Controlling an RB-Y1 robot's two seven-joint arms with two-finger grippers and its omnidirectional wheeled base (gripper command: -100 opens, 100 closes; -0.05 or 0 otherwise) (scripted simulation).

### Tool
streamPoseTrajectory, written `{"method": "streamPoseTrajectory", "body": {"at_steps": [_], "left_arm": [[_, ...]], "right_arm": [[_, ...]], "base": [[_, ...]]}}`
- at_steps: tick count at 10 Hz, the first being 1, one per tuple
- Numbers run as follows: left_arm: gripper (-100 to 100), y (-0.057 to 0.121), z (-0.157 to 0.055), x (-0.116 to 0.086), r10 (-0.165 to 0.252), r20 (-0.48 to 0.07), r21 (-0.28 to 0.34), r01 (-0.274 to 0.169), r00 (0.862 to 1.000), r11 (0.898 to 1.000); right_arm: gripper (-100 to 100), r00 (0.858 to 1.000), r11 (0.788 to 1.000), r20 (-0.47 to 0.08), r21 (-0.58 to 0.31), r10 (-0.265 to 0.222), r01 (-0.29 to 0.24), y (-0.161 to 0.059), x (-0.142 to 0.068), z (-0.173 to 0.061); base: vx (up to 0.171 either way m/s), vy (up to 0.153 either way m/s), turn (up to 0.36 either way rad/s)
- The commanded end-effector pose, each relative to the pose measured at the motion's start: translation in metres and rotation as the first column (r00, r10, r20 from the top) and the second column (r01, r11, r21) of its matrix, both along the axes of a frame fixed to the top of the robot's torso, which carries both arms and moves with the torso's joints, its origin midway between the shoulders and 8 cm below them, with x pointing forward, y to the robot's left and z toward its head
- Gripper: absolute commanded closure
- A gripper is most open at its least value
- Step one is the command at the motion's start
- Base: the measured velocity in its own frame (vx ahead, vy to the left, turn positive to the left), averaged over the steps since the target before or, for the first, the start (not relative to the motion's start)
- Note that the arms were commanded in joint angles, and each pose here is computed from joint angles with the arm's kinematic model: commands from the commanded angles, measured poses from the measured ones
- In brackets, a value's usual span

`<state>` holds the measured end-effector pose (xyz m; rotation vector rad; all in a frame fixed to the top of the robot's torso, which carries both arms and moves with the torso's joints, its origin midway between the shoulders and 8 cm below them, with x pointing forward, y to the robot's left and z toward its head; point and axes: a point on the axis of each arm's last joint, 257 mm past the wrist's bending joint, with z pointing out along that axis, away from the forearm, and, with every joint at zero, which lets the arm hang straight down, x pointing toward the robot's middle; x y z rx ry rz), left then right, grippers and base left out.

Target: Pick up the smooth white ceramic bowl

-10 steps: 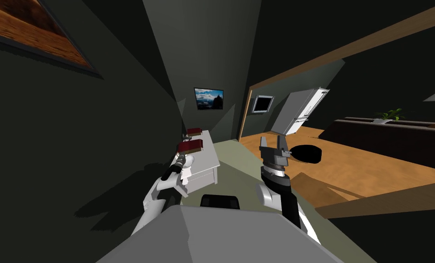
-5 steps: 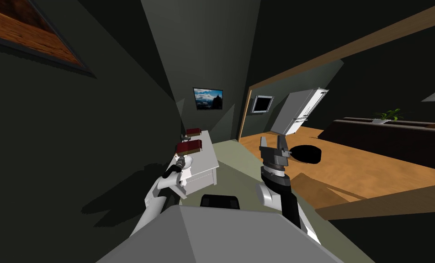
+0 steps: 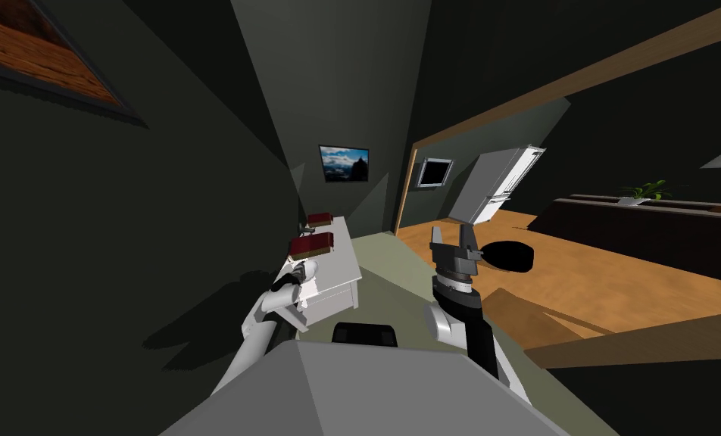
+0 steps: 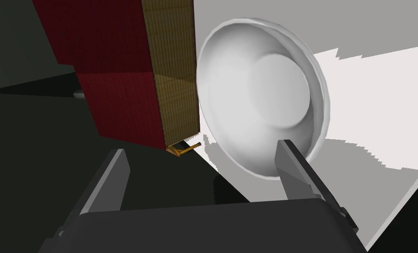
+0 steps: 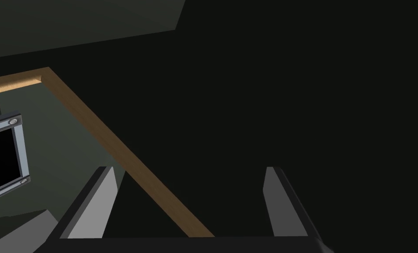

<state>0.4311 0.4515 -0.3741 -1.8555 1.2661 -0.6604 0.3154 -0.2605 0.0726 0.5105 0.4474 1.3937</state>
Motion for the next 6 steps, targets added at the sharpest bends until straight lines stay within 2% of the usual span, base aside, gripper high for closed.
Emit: {"method": "streamPoseTrajectory", "body": {"at_steps": [1, 2, 4, 5, 6], "left_arm": [[-100, 0.004, -0.015, -0.008, 0.026, -0.052, -0.037, -0.028, 0.998, 0.999], [-100, 0.004, -0.017, -0.009, 0.026, -0.058, -0.039, -0.029, 0.998, 0.999], [-100, 0.009, -0.040, -0.021, 0.065, -0.135, -0.093, -0.078, 0.989, 0.993], [-100, 0.009, -0.042, -0.022, 0.065, -0.141, -0.095, -0.079, 0.988, 0.992], [-100, 0.010, -0.053, -0.029, 0.081, -0.179, -0.119, -0.104, 0.980, 0.987]], "right_arm": [[0, 1.000, 1.000, 0.000, 0.000, 0.000, 0.000, 0.000, 0.000, 0.000], [0, 1.000, 1.000, 0.000, 0.000, 0.000, 0.000, 0.000, 0.000, 0.000], [0, 1.000, 1.000, 0.000, 0.000, 0.000, 0.000, 0.000, 0.000, 0.000], [0, 1.000, 1.000, 0.000, 0.000, 0.000, 0.000, 0.000, 0.000, 0.000], [0, 1.000, 1.000, 0.000, 0.000, 0.000, 0.000, 0.000, 0.000, 0.000]], "base": [[0.029, -0.010, 0.005], [0.022, -0.007, 0.001], [0.042, -0.009, 0.006], [0.038, -0.004, 0.001], [0.036, -0.009, 0.005]]}}
